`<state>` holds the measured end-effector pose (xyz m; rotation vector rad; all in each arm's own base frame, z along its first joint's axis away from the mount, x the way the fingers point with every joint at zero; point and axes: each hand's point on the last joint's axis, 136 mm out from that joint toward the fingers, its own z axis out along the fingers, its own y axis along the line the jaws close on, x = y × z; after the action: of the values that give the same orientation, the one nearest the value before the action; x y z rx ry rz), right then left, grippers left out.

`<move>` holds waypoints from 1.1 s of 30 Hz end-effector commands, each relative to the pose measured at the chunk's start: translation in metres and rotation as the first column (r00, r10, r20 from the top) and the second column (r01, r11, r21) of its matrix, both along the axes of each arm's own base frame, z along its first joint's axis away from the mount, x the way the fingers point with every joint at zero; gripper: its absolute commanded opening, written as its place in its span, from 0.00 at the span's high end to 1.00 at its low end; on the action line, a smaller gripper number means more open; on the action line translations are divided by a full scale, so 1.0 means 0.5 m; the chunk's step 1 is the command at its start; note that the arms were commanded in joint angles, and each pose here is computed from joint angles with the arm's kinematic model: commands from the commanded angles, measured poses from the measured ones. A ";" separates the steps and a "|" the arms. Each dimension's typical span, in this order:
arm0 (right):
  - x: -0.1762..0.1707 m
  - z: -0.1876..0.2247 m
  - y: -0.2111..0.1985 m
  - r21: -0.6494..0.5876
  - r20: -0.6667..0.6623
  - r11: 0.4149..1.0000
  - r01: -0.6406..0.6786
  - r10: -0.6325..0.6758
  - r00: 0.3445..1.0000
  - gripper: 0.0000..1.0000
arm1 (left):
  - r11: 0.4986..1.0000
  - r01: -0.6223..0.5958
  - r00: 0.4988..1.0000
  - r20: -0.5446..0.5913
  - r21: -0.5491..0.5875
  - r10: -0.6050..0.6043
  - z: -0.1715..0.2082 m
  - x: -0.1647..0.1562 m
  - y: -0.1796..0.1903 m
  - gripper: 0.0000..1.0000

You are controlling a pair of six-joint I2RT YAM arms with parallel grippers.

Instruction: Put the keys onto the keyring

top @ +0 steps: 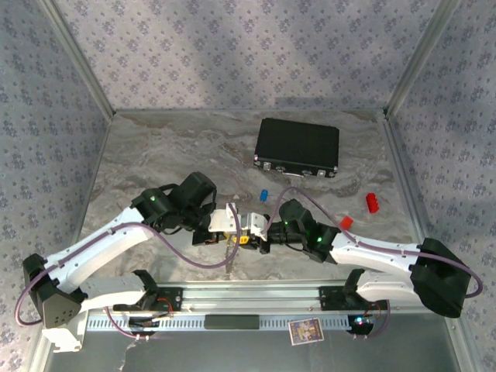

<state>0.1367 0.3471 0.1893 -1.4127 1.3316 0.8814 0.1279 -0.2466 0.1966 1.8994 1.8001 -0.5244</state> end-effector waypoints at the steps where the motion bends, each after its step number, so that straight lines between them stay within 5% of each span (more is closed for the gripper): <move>1: -0.012 0.024 0.003 0.038 0.022 0.999 -0.024 0.023 0.999 0.72 | 0.998 0.045 0.999 -0.006 -0.032 -0.045 0.012 -0.011 -0.012 1.00; 33: -0.019 0.046 -0.003 0.121 0.016 0.991 -0.049 0.047 0.999 0.78 | 0.997 0.016 1.000 -0.002 -0.079 -0.016 0.012 -0.005 -0.015 1.00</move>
<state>0.1298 0.3463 0.1949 -1.3948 1.2805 0.9401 0.1293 -0.2511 0.1952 1.8792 1.7763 -0.5450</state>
